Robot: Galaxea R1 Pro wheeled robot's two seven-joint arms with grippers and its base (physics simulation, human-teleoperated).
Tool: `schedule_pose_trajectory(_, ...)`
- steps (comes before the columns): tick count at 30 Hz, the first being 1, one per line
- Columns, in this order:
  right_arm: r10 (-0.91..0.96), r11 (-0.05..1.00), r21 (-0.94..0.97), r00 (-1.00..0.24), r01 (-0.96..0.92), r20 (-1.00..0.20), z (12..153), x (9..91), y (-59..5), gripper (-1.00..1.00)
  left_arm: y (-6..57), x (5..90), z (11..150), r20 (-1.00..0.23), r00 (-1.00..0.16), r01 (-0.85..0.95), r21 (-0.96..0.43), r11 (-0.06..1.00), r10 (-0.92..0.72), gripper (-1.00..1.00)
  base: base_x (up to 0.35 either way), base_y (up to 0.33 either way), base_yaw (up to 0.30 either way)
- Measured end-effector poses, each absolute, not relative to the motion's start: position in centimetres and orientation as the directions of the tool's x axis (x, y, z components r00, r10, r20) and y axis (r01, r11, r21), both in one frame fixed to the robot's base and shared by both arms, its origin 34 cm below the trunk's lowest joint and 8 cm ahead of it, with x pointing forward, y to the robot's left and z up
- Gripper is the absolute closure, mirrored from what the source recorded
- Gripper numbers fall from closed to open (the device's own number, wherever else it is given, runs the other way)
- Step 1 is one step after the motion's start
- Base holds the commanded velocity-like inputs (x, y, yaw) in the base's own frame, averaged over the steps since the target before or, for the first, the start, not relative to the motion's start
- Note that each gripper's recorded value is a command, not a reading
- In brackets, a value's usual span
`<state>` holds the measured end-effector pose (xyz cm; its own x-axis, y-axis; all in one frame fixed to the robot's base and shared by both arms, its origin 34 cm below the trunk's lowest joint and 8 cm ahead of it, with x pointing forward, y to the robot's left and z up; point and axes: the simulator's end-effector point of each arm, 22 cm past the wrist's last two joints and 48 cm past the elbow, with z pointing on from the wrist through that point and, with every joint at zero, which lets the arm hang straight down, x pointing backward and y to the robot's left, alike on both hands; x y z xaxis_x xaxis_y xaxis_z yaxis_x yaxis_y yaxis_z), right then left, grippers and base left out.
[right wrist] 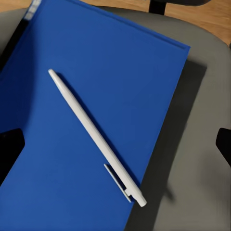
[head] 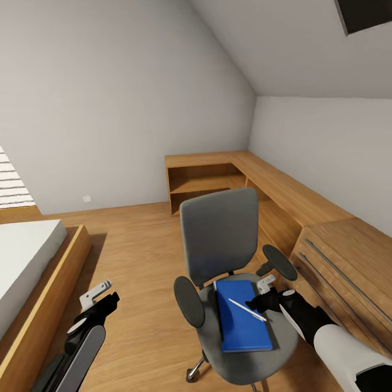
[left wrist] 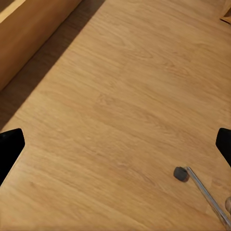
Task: In the bedroom, organize the workspace by keeping the computer under the desk, ensuring the monitor is on the desk, placing the keyboard on the desk next to the monitor, placing the mouse on the desk next to the keyboard, moving the folder from the swivel chair onto the desk next to the mouse, stacking the notebook on top of the folder with the pen on top of the notebook, and positioning the swivel chair next to the desk.
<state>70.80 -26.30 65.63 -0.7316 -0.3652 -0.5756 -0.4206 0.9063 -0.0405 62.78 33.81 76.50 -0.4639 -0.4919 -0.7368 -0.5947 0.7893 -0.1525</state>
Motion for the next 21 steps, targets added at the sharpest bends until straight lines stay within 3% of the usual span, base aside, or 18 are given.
schedule_pose_trajectory(21, -0.366, 0.904, -0.037, -0.726, -0.426, -0.582, 62.4, 70.9, -26.1, -1.00, 33.8, 62.7, 73.1, -0.737, -0.463, -0.595, -0.153, 0.789, -0.492, -1.00, 0.000, 0.000, 0.000)
